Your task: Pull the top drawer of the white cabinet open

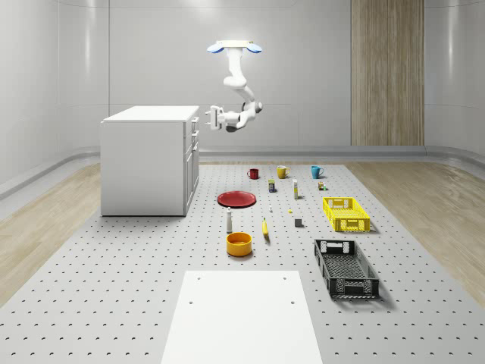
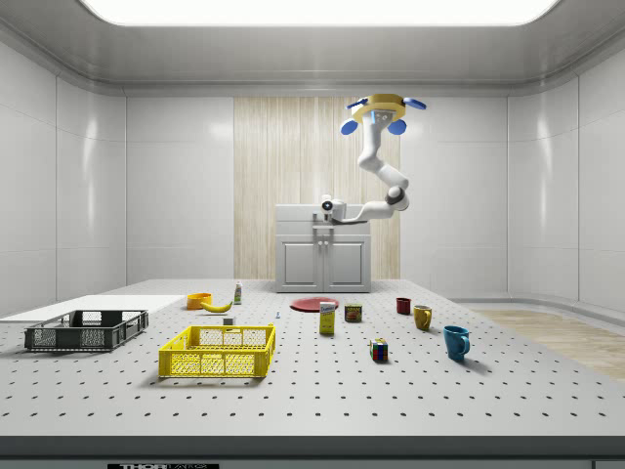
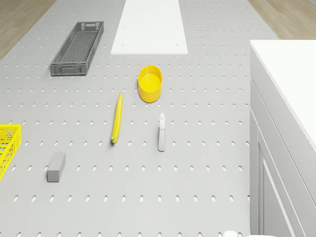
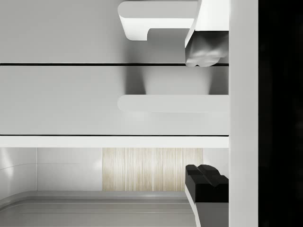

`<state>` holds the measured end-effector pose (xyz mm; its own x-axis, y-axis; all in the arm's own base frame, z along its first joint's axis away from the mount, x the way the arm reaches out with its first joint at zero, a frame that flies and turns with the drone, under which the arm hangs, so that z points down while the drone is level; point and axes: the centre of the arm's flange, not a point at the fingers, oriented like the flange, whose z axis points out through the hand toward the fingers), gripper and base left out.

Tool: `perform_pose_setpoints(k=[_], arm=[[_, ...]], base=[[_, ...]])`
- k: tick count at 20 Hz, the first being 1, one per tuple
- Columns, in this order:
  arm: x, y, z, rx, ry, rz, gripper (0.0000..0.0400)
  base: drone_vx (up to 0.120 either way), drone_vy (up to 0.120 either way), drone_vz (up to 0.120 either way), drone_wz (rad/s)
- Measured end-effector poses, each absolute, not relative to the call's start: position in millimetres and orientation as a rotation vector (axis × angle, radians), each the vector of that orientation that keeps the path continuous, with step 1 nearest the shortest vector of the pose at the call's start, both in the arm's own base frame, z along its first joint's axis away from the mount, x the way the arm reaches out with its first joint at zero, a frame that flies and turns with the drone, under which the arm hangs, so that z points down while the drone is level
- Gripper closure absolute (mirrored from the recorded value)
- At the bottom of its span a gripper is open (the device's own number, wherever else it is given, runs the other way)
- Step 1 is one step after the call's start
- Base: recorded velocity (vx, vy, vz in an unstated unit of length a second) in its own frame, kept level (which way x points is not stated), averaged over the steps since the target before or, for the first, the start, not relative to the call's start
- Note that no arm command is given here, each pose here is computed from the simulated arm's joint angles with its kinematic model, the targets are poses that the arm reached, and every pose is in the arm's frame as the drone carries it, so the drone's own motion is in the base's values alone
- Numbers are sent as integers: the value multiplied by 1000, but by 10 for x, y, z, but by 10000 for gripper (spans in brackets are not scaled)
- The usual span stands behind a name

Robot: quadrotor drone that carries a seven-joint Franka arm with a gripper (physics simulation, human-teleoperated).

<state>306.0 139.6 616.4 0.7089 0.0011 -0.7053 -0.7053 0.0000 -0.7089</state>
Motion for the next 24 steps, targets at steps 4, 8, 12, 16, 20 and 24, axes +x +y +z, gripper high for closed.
perform_pose_setpoints(k=[4, 8, 12, 16, 20, 24], arm=[[3059, 1512, 6164, -1482, 611, 613, 95], [3059, 1612, 6164, -1482, 611, 613, 95], [3060, 1674, 6168, -1482, 611, 613, 95], [3060, 1701, 6201, -1482, 611, 613, 95], [3060, 1711, 6261, -1482, 611, 613, 95], [3060, 1717, 6299, -1482, 611, 613, 95]], base=[[0, 0, 0, 0], [0, 0, 0, 0], [0, 0, 0, 0], [0, 0, 0, 0], [0, 0, 0, 0], [0, 0, 0, 0]])
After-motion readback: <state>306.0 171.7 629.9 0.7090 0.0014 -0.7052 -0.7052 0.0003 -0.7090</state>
